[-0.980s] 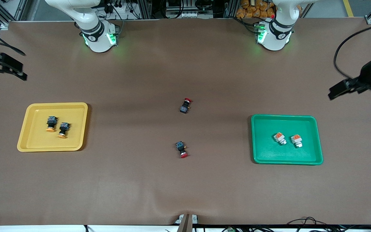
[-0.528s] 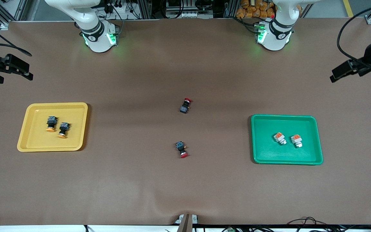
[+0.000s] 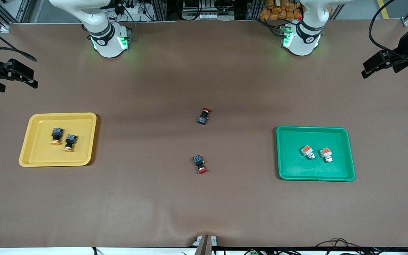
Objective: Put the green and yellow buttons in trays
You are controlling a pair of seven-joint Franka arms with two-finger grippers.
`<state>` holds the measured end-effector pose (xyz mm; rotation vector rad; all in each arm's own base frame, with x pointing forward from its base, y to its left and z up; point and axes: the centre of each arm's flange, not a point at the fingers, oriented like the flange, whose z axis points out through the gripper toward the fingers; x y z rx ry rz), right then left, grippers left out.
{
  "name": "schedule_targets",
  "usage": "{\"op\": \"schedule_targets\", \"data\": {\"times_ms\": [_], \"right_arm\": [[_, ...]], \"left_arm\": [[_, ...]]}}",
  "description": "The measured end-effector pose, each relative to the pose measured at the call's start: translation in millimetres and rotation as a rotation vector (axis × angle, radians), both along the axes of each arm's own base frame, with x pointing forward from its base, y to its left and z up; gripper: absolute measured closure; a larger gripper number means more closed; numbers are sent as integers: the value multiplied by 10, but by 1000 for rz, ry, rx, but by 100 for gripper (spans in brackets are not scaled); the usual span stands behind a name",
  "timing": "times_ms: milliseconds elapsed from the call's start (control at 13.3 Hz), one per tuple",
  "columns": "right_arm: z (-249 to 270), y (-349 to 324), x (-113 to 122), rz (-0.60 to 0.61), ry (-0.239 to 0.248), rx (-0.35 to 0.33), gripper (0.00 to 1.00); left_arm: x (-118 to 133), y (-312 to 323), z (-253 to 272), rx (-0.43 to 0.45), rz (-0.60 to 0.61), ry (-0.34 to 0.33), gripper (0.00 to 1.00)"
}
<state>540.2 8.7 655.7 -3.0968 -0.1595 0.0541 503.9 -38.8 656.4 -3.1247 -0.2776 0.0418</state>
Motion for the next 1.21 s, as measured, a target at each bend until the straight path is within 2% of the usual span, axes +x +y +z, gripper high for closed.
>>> {"op": "schedule_targets", "data": {"times_ms": [528, 1206], "right_arm": [[-6, 4, 2, -2, 1, 0, 0], [-111, 1, 19, -3, 21, 0, 0]], "left_arm": [[-15, -59, 7, 0, -61, -2, 0], [9, 13, -15, -1, -50, 4, 0]]}}
